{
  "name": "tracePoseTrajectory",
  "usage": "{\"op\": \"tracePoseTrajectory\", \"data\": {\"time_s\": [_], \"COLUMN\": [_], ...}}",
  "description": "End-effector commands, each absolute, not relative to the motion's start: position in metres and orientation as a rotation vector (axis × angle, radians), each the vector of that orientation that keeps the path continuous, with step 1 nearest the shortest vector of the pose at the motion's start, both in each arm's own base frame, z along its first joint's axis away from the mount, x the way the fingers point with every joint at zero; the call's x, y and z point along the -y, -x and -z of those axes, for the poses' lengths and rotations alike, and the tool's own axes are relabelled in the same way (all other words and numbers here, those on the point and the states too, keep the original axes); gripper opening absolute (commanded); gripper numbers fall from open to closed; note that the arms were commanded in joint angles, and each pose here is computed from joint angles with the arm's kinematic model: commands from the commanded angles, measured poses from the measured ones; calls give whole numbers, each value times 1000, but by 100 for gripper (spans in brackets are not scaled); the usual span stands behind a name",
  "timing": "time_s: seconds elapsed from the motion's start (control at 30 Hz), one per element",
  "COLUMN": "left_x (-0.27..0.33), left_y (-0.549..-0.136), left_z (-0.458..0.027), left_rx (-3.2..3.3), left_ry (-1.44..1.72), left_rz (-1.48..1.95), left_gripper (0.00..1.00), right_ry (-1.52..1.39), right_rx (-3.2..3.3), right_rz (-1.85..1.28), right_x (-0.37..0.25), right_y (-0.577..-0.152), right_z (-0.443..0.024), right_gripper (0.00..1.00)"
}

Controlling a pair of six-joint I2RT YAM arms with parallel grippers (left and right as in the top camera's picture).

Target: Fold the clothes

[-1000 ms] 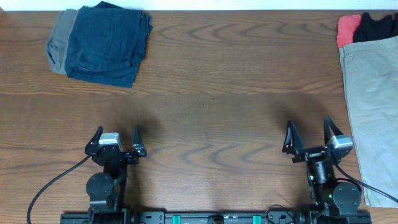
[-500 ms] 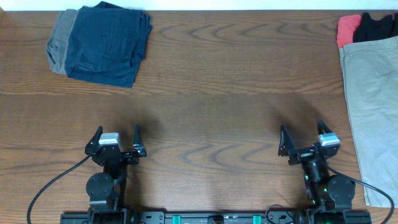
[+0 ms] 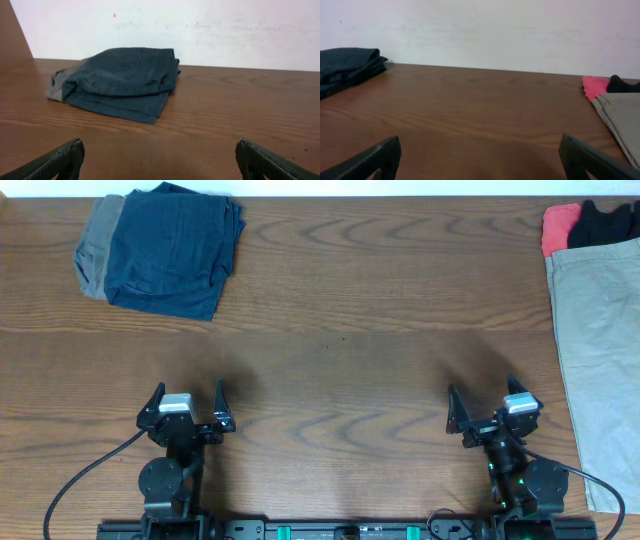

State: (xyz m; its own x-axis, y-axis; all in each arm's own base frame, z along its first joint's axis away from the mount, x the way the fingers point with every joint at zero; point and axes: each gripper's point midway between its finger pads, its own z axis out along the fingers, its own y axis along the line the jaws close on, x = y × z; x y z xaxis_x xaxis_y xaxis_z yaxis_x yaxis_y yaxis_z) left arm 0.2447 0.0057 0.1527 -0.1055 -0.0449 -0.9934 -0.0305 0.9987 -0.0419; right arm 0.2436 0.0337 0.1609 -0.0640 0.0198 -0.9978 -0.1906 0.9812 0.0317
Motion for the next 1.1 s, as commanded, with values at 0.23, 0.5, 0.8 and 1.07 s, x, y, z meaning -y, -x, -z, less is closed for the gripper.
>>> {"op": "tracePoseTrajectory", "data": {"time_s": [0.23,0.5,0.8,1.07], "left_x": [-7,-7,-7,-7], "left_y": [-244,-244,-244,-244], "left_z": [-137,-137,-137,-137], "left_rx": [-1725,-1724,-1724,-1724], "left_ry": [59,58,58,58], "left_rz": [0,0,0,0], "left_gripper": [98,98,98,98], "right_ry": [71,9,-3,-3], "right_rx": [-1637,-1645,-1645,-1645], "right_rz": [-58,-12,-9,-9], "right_x": [-13,-1,0,1], "right_y": [-246,-246,-246,-246], "right_z": [-158,-157,-157,-157], "right_gripper": [99,99,99,99]}}
